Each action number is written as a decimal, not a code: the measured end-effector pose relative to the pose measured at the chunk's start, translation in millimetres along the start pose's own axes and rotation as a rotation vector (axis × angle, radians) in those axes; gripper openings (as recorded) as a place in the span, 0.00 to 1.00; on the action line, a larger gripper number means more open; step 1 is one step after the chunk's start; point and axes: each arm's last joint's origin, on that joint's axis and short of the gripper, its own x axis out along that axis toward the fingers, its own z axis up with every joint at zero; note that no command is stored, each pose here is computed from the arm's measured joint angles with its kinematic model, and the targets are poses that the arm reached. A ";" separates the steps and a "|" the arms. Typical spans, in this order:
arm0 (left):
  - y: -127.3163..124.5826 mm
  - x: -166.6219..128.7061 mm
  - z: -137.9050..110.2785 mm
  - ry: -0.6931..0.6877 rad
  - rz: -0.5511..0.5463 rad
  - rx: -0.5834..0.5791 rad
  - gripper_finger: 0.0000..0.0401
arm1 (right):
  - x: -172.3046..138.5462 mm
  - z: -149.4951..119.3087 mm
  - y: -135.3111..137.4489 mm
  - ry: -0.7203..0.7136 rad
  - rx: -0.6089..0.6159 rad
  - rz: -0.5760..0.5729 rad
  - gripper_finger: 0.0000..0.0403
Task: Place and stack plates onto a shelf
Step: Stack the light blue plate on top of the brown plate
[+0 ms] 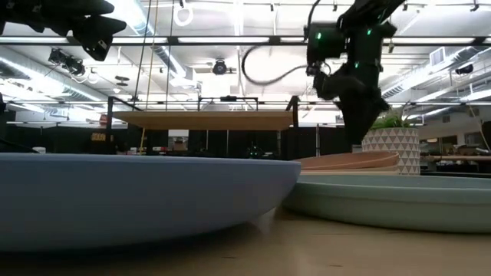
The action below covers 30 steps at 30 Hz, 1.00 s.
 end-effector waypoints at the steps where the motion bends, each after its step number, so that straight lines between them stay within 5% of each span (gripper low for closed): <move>1: 0.0 0.0 0.0 0.000 0.000 0.000 0.39 | -5.2 -1.8 2.9 -0.022 -0.008 0.001 0.35; 13: 0.5 -0.1 -2.9 0.029 0.005 -0.032 0.39 | -15.1 -58.7 70.7 -0.020 -0.007 0.050 0.37; 30: 0.5 0.0 -2.8 0.029 0.005 -0.030 0.39 | 42.9 -124.1 143.8 0.111 0.028 -0.070 0.37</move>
